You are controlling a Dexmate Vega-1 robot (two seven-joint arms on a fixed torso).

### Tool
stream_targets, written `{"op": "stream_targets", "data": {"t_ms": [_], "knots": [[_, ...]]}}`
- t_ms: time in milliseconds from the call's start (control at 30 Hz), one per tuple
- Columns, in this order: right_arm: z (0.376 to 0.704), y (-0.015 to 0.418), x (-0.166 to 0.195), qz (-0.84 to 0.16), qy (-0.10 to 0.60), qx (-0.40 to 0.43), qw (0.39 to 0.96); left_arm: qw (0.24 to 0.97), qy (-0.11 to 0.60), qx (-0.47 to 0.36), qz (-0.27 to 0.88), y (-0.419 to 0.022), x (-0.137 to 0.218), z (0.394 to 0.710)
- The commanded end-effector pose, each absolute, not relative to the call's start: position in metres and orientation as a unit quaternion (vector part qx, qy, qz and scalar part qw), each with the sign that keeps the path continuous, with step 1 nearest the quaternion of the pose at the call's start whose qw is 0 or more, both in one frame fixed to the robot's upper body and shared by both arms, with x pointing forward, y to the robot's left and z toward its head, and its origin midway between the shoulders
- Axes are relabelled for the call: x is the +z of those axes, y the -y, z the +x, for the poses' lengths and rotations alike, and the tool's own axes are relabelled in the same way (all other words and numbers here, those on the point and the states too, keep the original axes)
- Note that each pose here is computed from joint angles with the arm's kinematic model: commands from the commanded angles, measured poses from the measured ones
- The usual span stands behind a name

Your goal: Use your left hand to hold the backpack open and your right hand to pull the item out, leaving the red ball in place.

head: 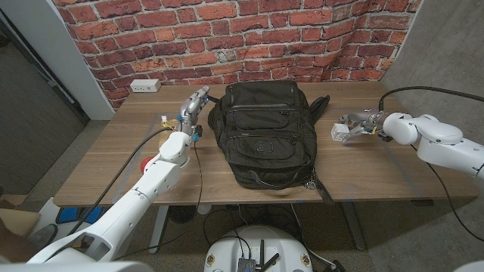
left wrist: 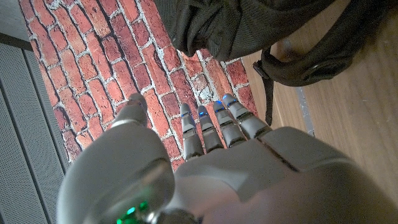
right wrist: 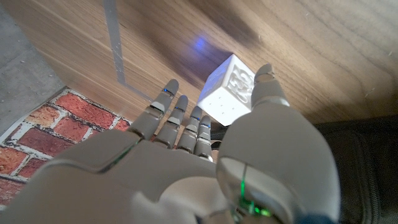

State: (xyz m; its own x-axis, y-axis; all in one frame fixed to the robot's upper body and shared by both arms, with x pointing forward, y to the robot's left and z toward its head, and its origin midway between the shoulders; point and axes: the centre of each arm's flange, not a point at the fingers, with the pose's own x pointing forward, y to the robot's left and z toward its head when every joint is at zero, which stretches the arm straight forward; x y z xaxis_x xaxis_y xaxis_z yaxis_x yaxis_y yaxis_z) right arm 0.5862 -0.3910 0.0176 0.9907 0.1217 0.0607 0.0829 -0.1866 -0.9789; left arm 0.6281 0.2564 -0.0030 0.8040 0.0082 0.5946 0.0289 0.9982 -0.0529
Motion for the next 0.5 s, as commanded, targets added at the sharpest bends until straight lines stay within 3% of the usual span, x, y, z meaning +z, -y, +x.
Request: {"op": "stream_targets", "data": {"t_ms": [33,500], "knots": [[0.5759,0.3908,0.0272,-0.765,0.083,0.018,0.638,0.948,0.318,-0.009,-0.013,-0.2498,-0.005,0.6354],[0.5756,0.3932,0.0361,-0.725,0.107,0.007,0.68,0.947,0.321,0.022,-0.005,-0.2592,-0.0091,0.6394]]}}
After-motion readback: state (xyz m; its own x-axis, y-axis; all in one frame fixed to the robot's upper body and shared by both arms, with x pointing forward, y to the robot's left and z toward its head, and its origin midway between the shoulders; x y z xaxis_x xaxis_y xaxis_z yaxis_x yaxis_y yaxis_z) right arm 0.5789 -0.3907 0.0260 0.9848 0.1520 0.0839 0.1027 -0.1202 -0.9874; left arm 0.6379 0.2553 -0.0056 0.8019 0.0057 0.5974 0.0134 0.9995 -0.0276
